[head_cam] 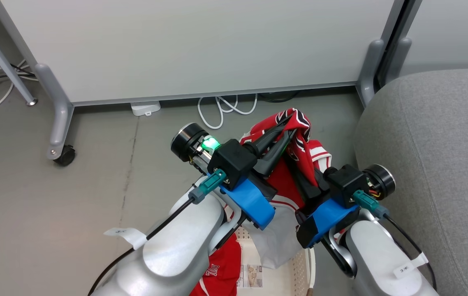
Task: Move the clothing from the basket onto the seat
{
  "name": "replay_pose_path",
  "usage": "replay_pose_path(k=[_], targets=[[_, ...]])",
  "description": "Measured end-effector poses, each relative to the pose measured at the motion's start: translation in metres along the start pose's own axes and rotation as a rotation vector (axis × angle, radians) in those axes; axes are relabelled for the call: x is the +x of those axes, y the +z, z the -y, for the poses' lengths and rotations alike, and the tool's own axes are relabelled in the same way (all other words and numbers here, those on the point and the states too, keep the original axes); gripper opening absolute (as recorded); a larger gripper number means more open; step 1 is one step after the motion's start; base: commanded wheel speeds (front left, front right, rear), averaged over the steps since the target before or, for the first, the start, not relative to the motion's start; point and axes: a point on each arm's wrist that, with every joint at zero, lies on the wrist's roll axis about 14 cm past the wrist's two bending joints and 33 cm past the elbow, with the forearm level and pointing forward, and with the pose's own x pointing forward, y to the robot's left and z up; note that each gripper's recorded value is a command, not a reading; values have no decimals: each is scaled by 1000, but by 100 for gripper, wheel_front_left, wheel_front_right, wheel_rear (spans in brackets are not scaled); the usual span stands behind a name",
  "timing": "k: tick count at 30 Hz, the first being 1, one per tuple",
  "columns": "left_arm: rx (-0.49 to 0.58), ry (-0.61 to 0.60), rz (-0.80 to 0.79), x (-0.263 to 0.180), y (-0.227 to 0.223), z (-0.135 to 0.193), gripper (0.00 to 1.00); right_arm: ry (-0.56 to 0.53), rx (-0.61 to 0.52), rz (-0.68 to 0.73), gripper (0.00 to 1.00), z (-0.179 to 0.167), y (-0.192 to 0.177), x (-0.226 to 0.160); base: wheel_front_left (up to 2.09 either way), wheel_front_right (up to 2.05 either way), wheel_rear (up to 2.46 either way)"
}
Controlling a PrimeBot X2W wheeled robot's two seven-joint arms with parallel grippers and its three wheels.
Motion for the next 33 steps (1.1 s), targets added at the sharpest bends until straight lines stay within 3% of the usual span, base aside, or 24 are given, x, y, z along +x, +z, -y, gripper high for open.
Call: replay_pose_path(k=[5, 6, 7, 8, 20, 33], targets=[[-3, 3, -6, 0, -3, -1, 0, 1, 1, 4, 0, 0, 1, 1, 0, 0, 0], [-10, 8, -13, -1, -5, -2, 5, 1, 2, 5, 0, 0, 1, 1, 0, 0, 0], [-16, 12, -17, -2, -7, -3, 82, 1, 3, 6, 0, 0, 1, 1, 0, 0, 0], [-20, 13, -19, -2, -8, -3, 100, 1, 5, 6, 0, 0, 1, 1, 0, 0, 0], [-20, 9, -36, -2, -15, -2, 100, -43, 26, 18, 0, 14, 3, 2, 0, 0, 0], [-61, -24, -73, 0, -39, 10, 100, -202, 19, 35, 0, 67, 2, -14, 0, 0, 0]])
